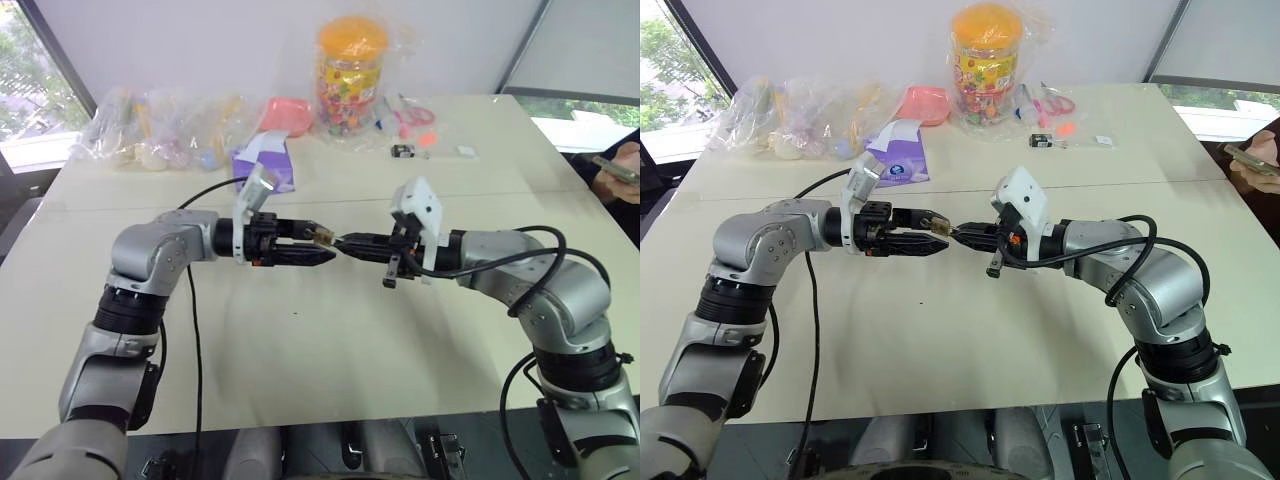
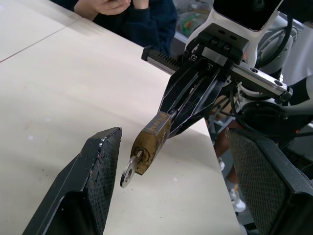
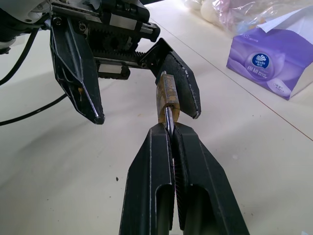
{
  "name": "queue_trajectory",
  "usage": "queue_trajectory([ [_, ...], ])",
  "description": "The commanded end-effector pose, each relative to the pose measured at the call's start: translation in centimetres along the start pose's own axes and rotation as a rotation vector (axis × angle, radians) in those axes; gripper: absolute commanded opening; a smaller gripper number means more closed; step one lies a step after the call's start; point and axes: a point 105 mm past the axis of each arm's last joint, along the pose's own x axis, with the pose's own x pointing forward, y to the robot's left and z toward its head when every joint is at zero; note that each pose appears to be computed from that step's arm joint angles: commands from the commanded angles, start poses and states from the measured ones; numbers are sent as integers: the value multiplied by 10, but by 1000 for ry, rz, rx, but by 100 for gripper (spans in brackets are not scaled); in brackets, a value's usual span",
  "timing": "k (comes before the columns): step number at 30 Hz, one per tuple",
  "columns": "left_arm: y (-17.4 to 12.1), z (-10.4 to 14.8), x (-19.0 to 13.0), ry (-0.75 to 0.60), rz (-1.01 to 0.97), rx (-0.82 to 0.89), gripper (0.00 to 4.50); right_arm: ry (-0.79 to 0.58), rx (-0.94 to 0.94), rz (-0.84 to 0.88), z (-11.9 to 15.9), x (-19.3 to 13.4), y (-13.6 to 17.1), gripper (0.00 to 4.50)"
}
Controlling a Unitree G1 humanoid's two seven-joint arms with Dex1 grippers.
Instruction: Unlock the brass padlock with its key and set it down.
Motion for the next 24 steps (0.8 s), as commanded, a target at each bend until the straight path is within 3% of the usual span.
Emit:
queue_trajectory([
  [1,-4,13,-7,-33,-6,40,357,-34,-54,-6,14,-4,0,0],
  [9,-2,13,-9,-36,-2,37,357,-31,-57,-10,14,-5,-1,0],
  [17,-1,16,-10,-46,-2,37,10,-31,-61,-13,14,-5,-2,0],
  [24,-2,15,-7,-33,-6,48,3,-38,-61,-12,16,-5,-3,0],
])
